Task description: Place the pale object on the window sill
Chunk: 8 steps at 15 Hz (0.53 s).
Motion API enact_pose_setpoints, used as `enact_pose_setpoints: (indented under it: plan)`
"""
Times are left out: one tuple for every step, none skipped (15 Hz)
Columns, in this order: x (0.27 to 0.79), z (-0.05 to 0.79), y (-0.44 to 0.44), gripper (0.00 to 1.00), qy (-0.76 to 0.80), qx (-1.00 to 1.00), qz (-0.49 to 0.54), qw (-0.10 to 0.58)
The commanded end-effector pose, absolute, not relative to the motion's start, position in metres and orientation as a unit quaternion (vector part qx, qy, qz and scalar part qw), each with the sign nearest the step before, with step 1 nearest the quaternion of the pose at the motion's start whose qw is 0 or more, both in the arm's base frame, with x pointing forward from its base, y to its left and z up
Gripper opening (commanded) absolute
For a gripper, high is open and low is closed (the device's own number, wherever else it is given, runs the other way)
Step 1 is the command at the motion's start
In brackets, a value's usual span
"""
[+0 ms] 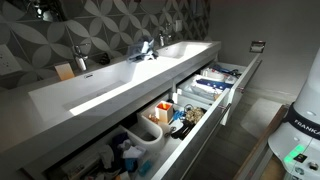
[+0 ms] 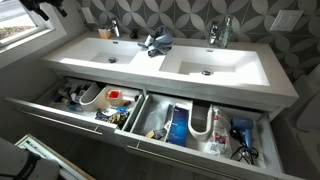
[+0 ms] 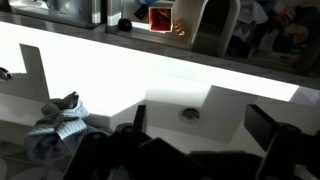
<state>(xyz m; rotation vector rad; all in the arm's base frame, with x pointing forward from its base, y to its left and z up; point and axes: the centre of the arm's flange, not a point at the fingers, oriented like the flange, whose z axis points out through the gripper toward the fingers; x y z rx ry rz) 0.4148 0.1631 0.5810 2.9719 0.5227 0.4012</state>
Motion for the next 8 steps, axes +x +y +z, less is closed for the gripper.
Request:
enact_pose_setpoints:
  plan:
    - [0.486, 0.596, 0.187, 1.0, 0.27, 0.953, 0.131, 0.049]
    - [0.5, 0.597, 0.191, 1.0, 0.296, 0.945, 0.129, 0.042]
    - [0.513, 0.597, 0.194, 1.0, 0.322, 0.937, 0.127, 0.038]
    - [0.525, 0.595, 0.199, 1.0, 0.348, 0.929, 0.124, 0.038]
    - [0.536, 0.592, 0.204, 1.0, 0.373, 0.919, 0.121, 0.044]
    - [0.544, 0.59, 0.21, 1.0, 0.398, 0.908, 0.12, 0.044]
    - [0.552, 0.585, 0.218, 1.0, 0.422, 0.898, 0.117, 0.045]
    - [0.558, 0.581, 0.225, 1.0, 0.446, 0.887, 0.114, 0.047]
